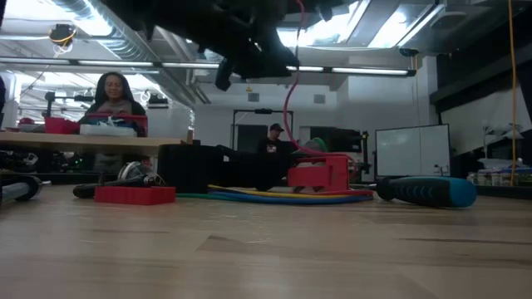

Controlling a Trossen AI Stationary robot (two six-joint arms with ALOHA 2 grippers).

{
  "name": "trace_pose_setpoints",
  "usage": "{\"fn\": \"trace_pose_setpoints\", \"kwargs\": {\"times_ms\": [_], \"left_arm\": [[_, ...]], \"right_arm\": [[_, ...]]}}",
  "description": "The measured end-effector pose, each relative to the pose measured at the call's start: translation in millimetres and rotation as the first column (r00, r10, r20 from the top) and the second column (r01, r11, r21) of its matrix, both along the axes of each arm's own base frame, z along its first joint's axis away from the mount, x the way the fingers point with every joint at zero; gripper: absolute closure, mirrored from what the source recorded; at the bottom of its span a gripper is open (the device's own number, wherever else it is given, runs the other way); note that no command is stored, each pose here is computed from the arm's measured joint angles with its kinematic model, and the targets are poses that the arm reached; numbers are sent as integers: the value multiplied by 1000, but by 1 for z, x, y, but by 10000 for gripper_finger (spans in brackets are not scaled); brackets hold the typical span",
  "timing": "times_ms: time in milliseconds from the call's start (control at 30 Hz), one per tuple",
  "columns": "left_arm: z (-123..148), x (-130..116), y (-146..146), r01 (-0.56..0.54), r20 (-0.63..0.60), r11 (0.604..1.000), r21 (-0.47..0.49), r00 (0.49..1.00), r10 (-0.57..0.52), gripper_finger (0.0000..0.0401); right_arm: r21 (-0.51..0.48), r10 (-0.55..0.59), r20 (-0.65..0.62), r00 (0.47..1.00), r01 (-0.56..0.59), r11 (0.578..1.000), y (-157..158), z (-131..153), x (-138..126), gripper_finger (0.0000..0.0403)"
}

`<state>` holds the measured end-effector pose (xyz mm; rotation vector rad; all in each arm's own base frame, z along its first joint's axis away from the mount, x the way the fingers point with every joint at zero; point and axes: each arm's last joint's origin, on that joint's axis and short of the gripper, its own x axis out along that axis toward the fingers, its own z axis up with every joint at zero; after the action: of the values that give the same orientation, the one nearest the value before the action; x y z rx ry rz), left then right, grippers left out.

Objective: Coil cords
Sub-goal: Coil the red wire cable onto the black spool

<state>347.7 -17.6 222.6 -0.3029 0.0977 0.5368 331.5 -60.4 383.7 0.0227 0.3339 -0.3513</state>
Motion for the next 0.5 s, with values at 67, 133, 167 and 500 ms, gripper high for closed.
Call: {"fn": "trace_pose_setpoints", "kwargs": {"times_ms": [67, 133, 167, 500], "left_arm": [[-4, 2, 0, -1, 2, 1000, 0, 1000, 1, 305], [-7, 3, 0, -2, -8, 1000, 1, 1000, 2, 303], [-8, 4, 0, -2, -13, 1000, 2, 1000, 2, 302], [-7, 5, -1, 9, -11, 999, 43, 1000, -8, 301]], "right_arm": [[7, 18, 3, 1000, -18, 1000, 1, 0, 0, 398], [25, 63, -2, 998, -63, 998, 2, 0, 0, 398], [34, 88, -1, 996, -88, 996, 3, 0, -1, 398], [88, 185, -46, 982, -180, 980, 6, -5, -3, 398]]}}
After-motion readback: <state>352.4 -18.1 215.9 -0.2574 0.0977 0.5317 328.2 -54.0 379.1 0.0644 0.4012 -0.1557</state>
